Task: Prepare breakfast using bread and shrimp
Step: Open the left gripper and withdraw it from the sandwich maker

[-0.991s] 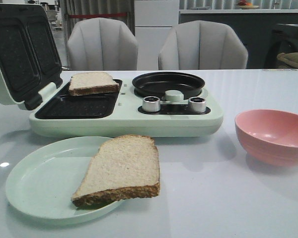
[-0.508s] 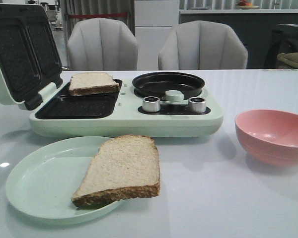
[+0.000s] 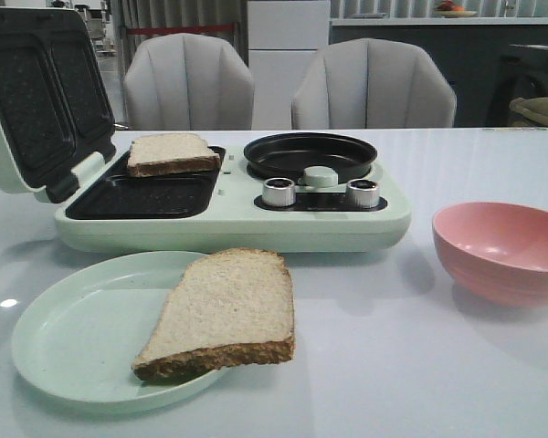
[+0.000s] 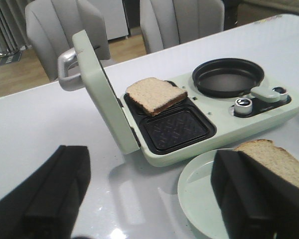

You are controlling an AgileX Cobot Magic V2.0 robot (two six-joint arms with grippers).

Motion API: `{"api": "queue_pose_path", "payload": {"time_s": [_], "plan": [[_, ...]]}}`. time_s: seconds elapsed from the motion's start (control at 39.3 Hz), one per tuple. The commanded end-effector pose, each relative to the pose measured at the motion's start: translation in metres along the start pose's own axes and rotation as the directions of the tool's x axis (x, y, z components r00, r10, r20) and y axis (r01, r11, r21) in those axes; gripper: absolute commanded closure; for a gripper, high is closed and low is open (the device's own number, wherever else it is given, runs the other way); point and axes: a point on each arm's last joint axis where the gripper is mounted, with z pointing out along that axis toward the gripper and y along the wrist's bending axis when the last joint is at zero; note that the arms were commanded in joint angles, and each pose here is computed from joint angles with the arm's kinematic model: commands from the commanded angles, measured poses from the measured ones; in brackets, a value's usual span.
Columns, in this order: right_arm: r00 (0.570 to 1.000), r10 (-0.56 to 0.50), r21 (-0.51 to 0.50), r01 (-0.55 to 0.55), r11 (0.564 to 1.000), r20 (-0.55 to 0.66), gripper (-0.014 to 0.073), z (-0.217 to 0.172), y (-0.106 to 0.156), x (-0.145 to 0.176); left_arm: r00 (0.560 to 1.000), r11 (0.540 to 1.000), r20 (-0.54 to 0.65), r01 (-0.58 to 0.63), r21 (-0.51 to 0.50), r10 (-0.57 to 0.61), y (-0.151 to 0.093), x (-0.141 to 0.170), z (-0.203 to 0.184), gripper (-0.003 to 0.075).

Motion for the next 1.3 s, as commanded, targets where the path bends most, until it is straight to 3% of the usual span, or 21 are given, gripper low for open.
{"api": "queue_pose_path", "payload": {"time_s": [0.0,0.2,0.28,0.48,0.53,0.61,0.74,0.84,0.97,1.27], "plan": [[0.992,-0.003,-0.007,0.004,1.000,0.125,0.0452,-0.003,0.001,-0.015,0.990,0.999,0.137,0.038,0.014,-0.039,-0.002,0.002,-0.013,0.0169],[0.992,-0.003,-0.007,0.004,1.000,0.125,0.0452,-0.003,0.001,-0.015,0.977,0.999,0.210,0.043,0.010,-0.044,-0.004,0.030,-0.027,0.0169],[0.992,-0.003,-0.007,0.004,1.000,0.126,0.0452,-0.003,0.001,-0.015,0.984,0.999,0.171,0.043,0.014,-0.044,-0.005,0.034,-0.020,0.0169],[0.992,-0.003,-0.007,0.004,1.000,0.126,0.0452,-0.003,0.001,-0.015,0.975,0.999,0.216,0.042,0.013,-0.044,-0.006,0.033,-0.017,0.0169],[0.987,0.018,-0.012,-0.016,1.000,0.162,0.0452,-0.003,0.001,-0.018,0.975,0.999,0.216,0.042,0.013,-0.044,-0.006,0.034,-0.017,0.0169],[0.951,0.166,-0.058,-0.156,0.986,0.261,0.0452,-0.006,0.001,-0.030,0.976,0.999,0.211,0.042,0.014,-0.044,-0.006,0.035,-0.015,0.0169],[0.926,0.170,-0.075,-0.154,0.985,0.338,0.0452,-0.010,0.001,-0.047,0.977,0.999,0.210,0.046,0.017,-0.048,-0.006,0.036,-0.015,0.0169],[0.950,0.146,-0.057,-0.135,0.989,0.277,0.0452,-0.009,0.001,-0.064,0.976,0.999,0.212,0.047,0.018,-0.050,-0.006,0.035,-0.015,0.0169],[0.988,0.139,-0.010,-0.138,0.990,0.070,0.0452,-0.003,0.000,-0.087,0.976,0.999,0.213,0.047,0.018,-0.050,-0.006,0.035,-0.015,0.0169],[0.985,0.147,0.016,-0.146,0.989,-0.092,0.0452,0.017,0.000,-0.088,0.976,0.999,0.213,0.047,0.018,-0.050,-0.006,0.035,-0.015,0.0169]]}}
